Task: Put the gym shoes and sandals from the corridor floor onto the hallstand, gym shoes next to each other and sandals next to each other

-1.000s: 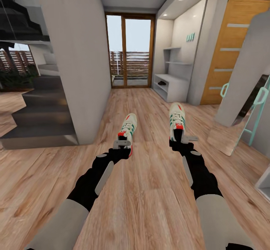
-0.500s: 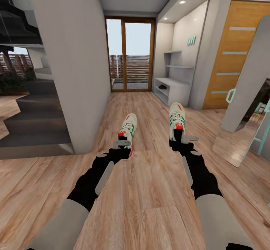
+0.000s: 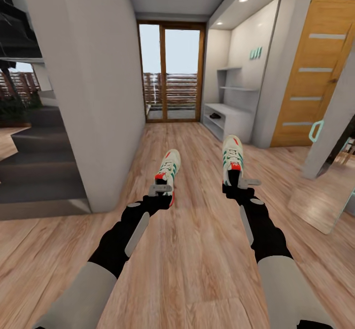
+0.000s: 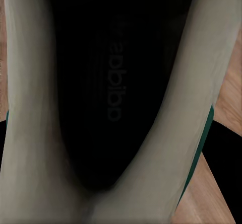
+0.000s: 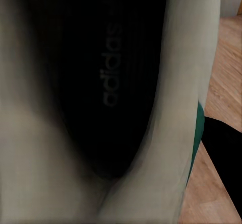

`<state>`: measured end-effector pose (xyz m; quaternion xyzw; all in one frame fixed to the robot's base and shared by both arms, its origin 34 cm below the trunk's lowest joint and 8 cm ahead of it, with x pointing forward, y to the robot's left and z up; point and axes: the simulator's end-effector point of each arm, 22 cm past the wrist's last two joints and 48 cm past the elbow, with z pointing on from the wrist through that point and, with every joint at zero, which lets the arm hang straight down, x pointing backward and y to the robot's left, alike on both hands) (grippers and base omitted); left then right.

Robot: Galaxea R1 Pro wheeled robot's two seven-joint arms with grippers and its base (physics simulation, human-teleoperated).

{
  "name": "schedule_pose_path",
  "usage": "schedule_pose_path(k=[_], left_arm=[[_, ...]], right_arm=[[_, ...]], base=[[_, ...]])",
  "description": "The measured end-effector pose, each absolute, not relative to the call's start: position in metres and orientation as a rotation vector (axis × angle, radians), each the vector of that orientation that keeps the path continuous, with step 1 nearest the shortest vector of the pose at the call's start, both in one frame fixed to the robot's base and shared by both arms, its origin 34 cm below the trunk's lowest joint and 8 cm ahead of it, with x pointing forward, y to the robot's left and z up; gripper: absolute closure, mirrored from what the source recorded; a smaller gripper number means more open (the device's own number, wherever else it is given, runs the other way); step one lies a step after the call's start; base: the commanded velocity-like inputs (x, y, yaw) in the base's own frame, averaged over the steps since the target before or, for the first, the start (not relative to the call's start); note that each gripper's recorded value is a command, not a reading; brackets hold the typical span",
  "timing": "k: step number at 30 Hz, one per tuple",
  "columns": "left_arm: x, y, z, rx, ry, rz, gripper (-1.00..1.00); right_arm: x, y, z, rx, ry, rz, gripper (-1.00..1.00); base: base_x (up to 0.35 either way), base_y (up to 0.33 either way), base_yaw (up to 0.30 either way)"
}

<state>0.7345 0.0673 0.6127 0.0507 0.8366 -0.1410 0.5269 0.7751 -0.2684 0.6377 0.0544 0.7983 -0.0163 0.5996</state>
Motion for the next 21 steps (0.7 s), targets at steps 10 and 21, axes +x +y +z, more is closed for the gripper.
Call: schedule_pose_path(k=[10,21], left_arm=[[0.7335,0.0673,0.6187,0.122,1.991,-0.337,1.0],[0.7329,0.0673,0.6202,0.122,1.99,-0.336,1.0]], right_arm=[[0.7738,-0.2698,0.6441,0.127,1.843,-0.04,1.0],[0.7731,-0.2701,0.6482,0.128,1.836,-0.039,1.0]], base=[[0.345,0.0,0.209],[0.345,0.0,0.132]])
